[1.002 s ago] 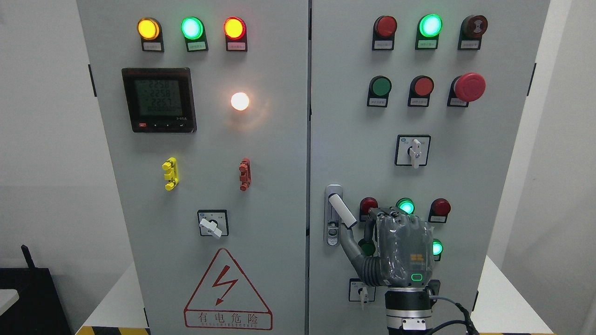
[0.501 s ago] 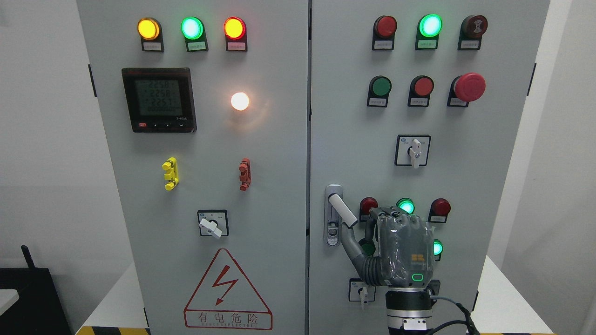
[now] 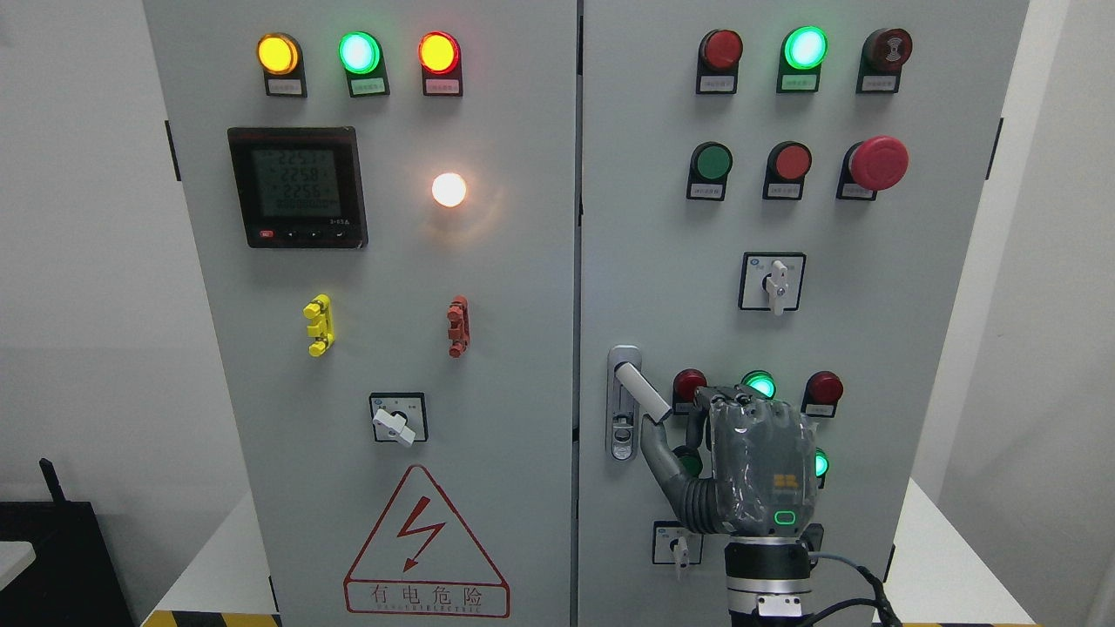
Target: Release door handle
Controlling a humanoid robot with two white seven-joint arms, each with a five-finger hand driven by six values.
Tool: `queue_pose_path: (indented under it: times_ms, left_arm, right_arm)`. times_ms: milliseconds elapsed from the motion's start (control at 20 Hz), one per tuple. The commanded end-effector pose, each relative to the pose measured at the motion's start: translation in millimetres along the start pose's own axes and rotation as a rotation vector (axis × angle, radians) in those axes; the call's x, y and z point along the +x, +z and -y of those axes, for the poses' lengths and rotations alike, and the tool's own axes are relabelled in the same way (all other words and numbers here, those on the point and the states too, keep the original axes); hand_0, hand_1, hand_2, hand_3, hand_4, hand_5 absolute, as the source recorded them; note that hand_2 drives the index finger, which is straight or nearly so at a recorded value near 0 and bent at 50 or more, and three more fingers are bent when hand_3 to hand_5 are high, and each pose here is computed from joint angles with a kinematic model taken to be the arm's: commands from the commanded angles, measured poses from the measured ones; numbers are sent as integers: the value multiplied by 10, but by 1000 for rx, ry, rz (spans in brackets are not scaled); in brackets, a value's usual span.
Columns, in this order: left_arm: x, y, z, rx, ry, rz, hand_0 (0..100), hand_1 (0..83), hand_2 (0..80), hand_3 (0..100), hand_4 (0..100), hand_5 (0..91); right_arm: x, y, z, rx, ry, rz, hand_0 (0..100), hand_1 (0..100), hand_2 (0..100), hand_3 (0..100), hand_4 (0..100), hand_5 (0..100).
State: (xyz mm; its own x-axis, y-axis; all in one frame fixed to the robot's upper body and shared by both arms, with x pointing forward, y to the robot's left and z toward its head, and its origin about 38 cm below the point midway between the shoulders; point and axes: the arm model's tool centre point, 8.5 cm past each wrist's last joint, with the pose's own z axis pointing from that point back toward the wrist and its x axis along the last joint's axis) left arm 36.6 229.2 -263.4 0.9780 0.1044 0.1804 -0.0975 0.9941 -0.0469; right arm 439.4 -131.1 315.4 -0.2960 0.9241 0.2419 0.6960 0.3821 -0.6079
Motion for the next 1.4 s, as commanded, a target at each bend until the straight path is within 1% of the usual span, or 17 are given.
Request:
queue_pose_path:
  times_ms: [0,1353]
  left_arm:
    - [10,-1,5,-2,-12,1,120,389,0,0,0,0]
    - [10,-1,5,-2,-12,1,120,389,0,0,0,0]
  right_arm:
    - [-17,-18,44,-13,3,0,418,574,873,1000,915,980]
    - [-37,-57,95,-29,8,0,420,568,881,1000,924,984]
